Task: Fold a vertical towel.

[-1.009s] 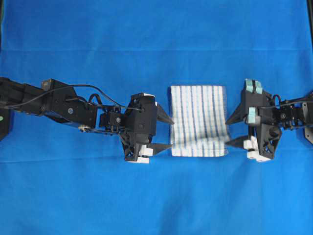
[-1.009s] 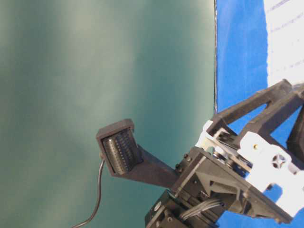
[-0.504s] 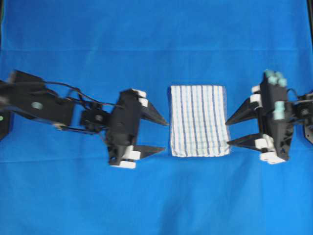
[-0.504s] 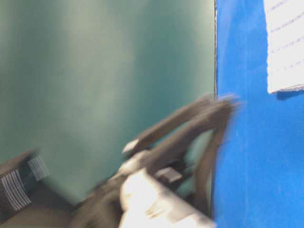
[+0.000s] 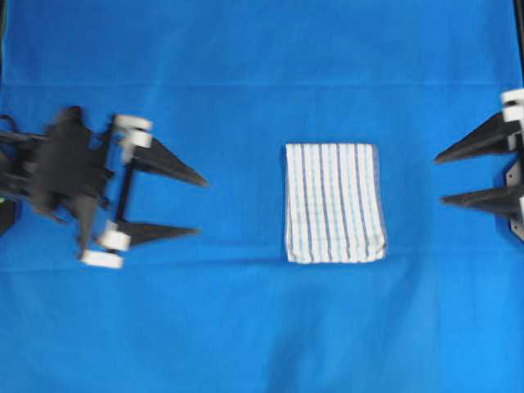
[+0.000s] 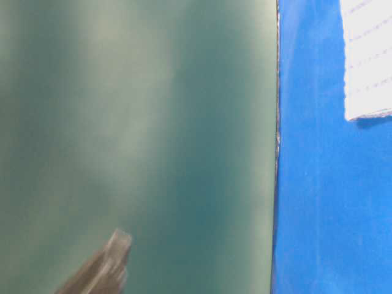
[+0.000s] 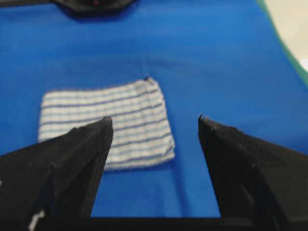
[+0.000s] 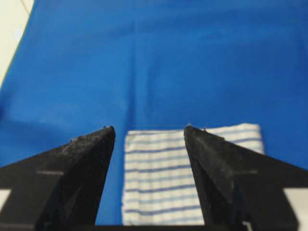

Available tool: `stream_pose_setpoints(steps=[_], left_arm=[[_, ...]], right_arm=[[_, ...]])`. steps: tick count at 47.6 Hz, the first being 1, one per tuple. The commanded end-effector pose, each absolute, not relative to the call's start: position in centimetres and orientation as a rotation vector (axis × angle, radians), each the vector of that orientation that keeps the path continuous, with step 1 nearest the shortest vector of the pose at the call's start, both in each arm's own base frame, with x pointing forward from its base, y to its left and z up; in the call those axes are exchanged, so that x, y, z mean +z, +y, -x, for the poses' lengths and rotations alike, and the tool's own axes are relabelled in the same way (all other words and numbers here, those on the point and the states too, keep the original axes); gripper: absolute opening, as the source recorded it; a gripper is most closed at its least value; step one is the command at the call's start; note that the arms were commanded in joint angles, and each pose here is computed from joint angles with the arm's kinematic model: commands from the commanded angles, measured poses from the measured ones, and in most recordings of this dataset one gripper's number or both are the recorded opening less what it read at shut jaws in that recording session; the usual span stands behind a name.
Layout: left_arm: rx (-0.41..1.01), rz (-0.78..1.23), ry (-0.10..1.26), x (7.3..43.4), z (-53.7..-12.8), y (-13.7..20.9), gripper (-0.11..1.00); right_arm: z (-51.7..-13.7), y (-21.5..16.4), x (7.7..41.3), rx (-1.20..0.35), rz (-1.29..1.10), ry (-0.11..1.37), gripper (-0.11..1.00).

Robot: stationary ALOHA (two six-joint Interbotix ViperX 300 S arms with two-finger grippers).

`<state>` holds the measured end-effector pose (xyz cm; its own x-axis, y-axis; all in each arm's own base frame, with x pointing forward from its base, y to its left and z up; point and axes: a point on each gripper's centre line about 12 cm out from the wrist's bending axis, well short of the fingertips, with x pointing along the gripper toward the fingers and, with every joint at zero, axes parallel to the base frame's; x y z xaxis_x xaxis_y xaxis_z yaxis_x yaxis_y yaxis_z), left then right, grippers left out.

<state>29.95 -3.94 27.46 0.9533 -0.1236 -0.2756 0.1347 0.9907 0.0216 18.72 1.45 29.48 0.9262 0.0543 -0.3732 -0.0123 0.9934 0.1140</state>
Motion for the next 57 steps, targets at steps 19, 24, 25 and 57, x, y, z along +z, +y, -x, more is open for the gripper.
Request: stream_pose_setpoints(steps=[19, 24, 25, 57], left_arm=[[-0.102, -0.022, 0.088, 28.5, -19.3, -2.0, 0.68], [-0.077, -0.018, 0.061, 27.3, -17.2, -1.3, 0.68], [-0.074, -0.016, 0.055, 27.0, -16.8, -1.3, 0.68], [-0.026, 0.02, 0.097, 21.9, -14.2, -0.4, 0.66]], right_arm=[[-13.1, 0.4, 30.7, 0.016, -0.08, 0.213, 0.62], [-12.7, 0.4, 30.0, 0.014, -0.08, 0.21, 0.62], [-12.6, 0.4, 29.9, 0.014, -0.08, 0.21, 0.62], [-12.9, 0.0, 26.2, -0.019, -0.135, 0.237, 0.62]])
